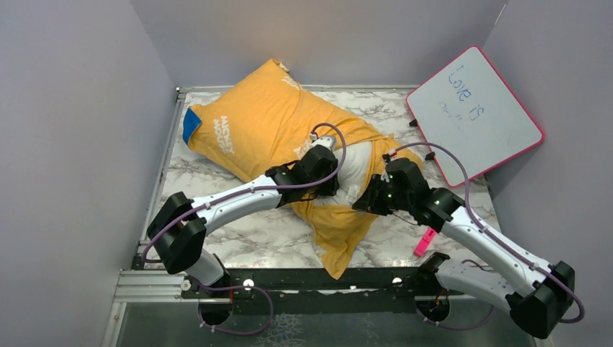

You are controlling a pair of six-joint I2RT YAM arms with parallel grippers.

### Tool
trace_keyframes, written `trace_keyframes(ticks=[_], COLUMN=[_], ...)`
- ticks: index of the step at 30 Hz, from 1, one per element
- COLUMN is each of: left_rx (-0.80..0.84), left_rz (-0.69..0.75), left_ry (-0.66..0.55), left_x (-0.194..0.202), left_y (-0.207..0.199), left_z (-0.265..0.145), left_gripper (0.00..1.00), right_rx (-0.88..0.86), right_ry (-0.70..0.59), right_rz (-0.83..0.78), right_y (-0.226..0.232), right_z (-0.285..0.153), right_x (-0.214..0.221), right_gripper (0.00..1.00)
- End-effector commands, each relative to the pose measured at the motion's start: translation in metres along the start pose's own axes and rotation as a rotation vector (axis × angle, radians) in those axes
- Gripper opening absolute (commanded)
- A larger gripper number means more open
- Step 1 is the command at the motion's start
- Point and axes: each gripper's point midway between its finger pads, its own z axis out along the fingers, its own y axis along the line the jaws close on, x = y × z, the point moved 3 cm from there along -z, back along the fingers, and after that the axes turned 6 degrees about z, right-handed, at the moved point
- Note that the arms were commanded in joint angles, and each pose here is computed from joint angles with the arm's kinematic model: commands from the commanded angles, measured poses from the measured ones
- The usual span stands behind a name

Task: Remove the pillowcase from the pillow
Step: Remove the pillow from the pillowcase.

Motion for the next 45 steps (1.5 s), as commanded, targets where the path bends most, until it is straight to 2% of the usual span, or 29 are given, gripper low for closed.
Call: trace_keyframes(ticks=[1,3,5,6,7,9,10,11,12,13,17,20,22,30,35,39,41,45], left_rx=[-0.105,-0.102,-0.092,-0.092,-0.091,-0.077,-0.066,-0.049,-0.032,-0.021,-0.001,0.029,0.05,0.115,0.129,0.134,0.136,0.136], left_rz=[0.11,0.114,0.115,0.114,0.112,0.102,0.092,0.085,0.079,0.071,0.054,0.018,-0.006,-0.061,-0.073,-0.083,-0.086,-0.091], left_ry=[0.012,0.015,0.02,0.021,0.02,0.018,0.017,0.016,0.017,0.014,0.007,0.015,0.015,0.009,0.002,-0.001,-0.004,-0.013], left_x=[0.002,0.002,0.001,0.0,0.0,-0.002,-0.003,-0.004,-0.005,-0.006,-0.009,-0.007,-0.007,-0.013,-0.017,-0.02,-0.024,-0.033], left_y=[0.022,0.024,0.024,0.025,0.026,0.027,0.029,0.029,0.028,0.028,0.031,0.037,0.039,0.04,0.039,0.043,0.047,0.052], left_z=[0.01,0.01,0.01,0.01,0.01,0.009,0.009,0.009,0.008,0.007,0.002,0.001,0.0,-0.003,-0.004,-0.004,-0.004,-0.001], left_gripper=[0.33,0.18,0.05,0.0,0.0,0.0,0.0,0.0,0.0,0.0,0.0,0.0,0.0,0.0,0.0,0.0,0.0,0.0], right_rx=[-0.244,-0.32,-0.372,-0.391,-0.414,-0.465,-0.498,-0.527,-0.546,-0.557,-0.559,-0.649,-0.692,-0.79,-0.719,-0.612,-0.621,-0.685], right_ry=[-0.039,-0.05,-0.045,-0.03,-0.015,0.019,0.028,0.034,0.033,0.023,-0.106,-0.152,-0.149,-0.106,-0.015,0.086,0.137,0.222], right_rz=[-0.334,-0.427,-0.494,-0.521,-0.542,-0.583,-0.599,-0.615,-0.637,-0.672,-0.802,-0.877,-0.899,-0.95,-0.99,-0.983,-0.968,-0.87], right_y=[0.025,0.034,0.042,0.045,0.049,0.058,0.062,0.067,0.07,0.074,0.087,0.1,0.106,0.12,0.105,0.081,0.076,0.073], right_z=[-0.022,-0.03,-0.036,-0.038,-0.039,-0.039,-0.037,-0.035,-0.034,-0.032,-0.031,-0.035,-0.035,-0.034,-0.009,0.013,0.011,-0.004], right_x=[-0.002,-0.001,-0.001,0.0,0.002,0.005,0.005,0.006,0.005,0.002,-0.021,-0.023,-0.021,-0.016,-0.013,-0.006,0.002,0.022], right_gripper=[0.25,0.33,0.37,0.39,0.4,0.56,0.69,0.92,0.99,1.0,0.99,0.92,0.84,0.76,0.72,0.59,0.49,0.38])
